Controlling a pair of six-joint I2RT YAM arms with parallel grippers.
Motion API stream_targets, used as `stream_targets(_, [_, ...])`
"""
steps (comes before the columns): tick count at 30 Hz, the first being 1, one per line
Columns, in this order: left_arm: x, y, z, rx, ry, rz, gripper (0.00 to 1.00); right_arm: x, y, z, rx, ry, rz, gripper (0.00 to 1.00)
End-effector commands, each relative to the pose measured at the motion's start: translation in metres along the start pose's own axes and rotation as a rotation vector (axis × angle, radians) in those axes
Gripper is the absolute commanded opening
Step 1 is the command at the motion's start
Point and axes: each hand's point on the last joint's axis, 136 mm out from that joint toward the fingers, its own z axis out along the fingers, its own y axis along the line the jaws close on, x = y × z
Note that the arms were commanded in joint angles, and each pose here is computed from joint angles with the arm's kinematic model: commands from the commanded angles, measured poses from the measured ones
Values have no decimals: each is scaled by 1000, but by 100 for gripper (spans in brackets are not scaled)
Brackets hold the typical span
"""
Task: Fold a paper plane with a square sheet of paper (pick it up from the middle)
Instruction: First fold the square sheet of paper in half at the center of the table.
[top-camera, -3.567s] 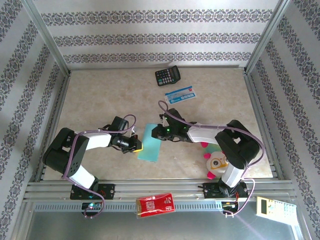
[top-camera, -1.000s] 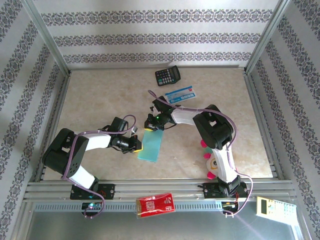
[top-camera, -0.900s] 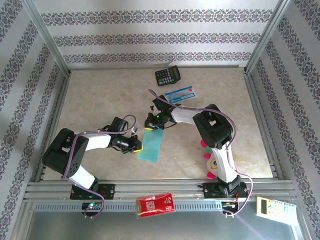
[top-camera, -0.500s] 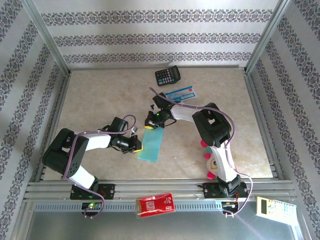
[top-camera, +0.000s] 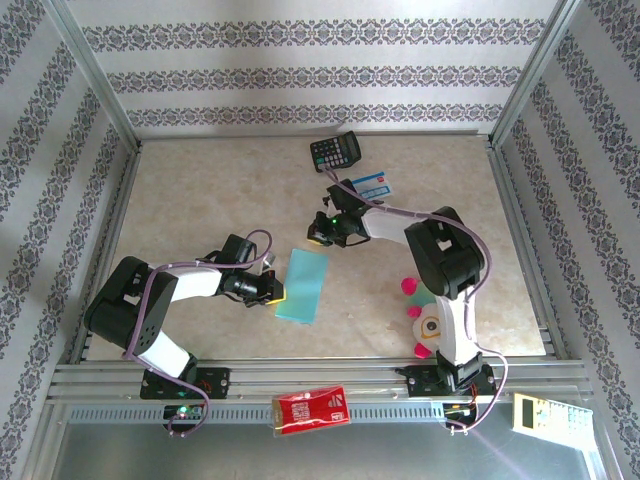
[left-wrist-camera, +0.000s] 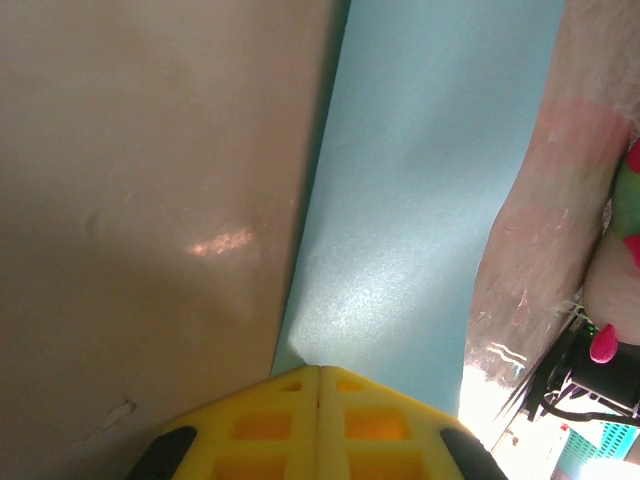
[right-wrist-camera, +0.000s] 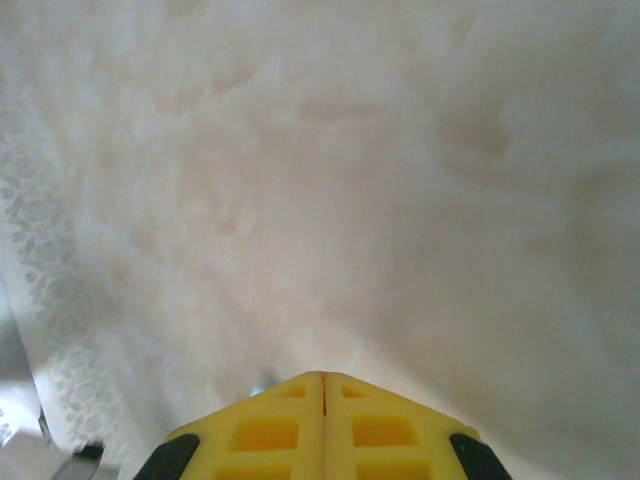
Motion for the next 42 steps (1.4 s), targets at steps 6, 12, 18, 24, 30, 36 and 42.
stream_targets(6, [52,64,7,-240,126,-119,0,60,36,7,-78,64,-116,0])
stream_targets(12, [52,64,6,-243,125,-119,0,88,41,31,-99,138,-109,0])
stream_targets(18, [52,65,6,-244,125,-120,0,107,36,47,-76,185,-90,0])
stream_targets(24, [53,66,6,-248,126,-121,0,100,16,54,-8,182,-67,0])
stream_targets(30, [55,67,6,-253,132,-124,0,67,-1,51,40,121,-28,0])
stream_targets(36, [54,66,6,-251,132,-120,0,38,-21,50,70,90,29,0])
stream_targets(42, [54,66,7,-247,134,-121,0,14,-34,46,116,53,67,0])
